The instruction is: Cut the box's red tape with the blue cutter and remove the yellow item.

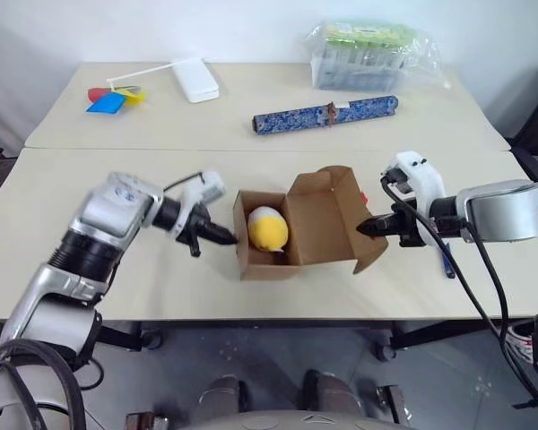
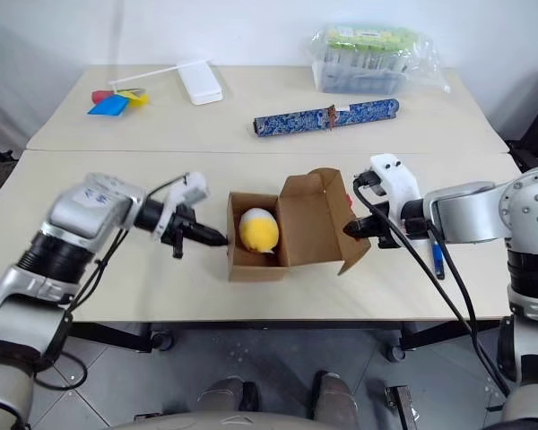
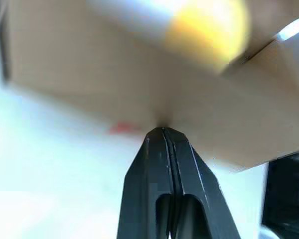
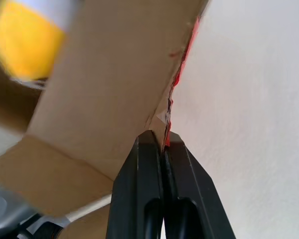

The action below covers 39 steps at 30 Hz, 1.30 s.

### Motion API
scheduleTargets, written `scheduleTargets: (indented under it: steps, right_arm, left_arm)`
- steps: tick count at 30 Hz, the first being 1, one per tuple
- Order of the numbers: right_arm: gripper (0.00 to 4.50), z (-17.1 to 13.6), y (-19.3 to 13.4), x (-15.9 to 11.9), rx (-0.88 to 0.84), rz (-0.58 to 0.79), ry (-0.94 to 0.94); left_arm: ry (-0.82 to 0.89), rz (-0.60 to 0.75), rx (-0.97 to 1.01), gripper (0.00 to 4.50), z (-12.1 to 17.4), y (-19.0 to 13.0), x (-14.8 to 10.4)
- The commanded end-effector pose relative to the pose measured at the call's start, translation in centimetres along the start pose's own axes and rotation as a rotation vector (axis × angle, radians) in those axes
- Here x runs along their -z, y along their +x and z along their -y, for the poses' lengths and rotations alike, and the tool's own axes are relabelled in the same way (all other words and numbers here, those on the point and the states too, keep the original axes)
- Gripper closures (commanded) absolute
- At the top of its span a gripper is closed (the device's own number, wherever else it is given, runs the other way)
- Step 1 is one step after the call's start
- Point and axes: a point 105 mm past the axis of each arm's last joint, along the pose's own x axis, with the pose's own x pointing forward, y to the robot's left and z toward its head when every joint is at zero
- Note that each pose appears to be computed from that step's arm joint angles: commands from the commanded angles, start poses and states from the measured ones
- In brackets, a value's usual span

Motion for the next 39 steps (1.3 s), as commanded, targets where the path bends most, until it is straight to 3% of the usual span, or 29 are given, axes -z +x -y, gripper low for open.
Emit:
scheduleTargets:
  steps: [1, 11, 16, 20, 25, 30, 34, 39]
  right_arm:
    - [4.47, -0.3, -0.1, 0.1, -0.002, 0.022, -0.026]
    - [4.47, -0.2, 1.1, 0.0, 0.021, 0.061, -0.068]
    - [4.47, -0.7, 1.0, -0.8, 0.01, 0.084, -0.094]
    - [4.47, -1.0, 0.8, -1.3, 0.0, 0.093, -0.099]
    - [4.47, -1.0, 0.6, -1.4, -0.001, 0.099, -0.098]
    - [4.47, -0.8, 0.6, -1.3, 0.004, 0.098, -0.092]
    - [4.47, -0.9, 0.7, -1.5, 0.001, 0.1, -0.093]
    - [4.47, -0.7, 0.7, -1.7, 0.006, 0.104, -0.089]
  left_arm:
    - [0.031, 0.026, -0.02, 4.5, 0.2, -0.3, -1.2]
    - [0.026, 0.056, -0.022, 4.5, -0.1, 0.6, -2.0]
    - [-0.007, 0.112, -0.04, 4.5, -0.9, -2.2, -2.5]
    - [-0.007, 0.248, -0.018, 4.5, -0.6, -5.8, -5.2]
    - [0.068, 0.404, 0.149, 4.5, 3.3, -7.6, -9.7]
    - [0.116, 0.387, 0.26, 4.5, 6.0, -5.9, -10.6]
    - [0.124, 0.243, 0.262, 4.5, 6.1, -2.0, -8.4]
    - [0.128, 0.171, 0.244, 4.5, 5.7, -0.6, -6.9]
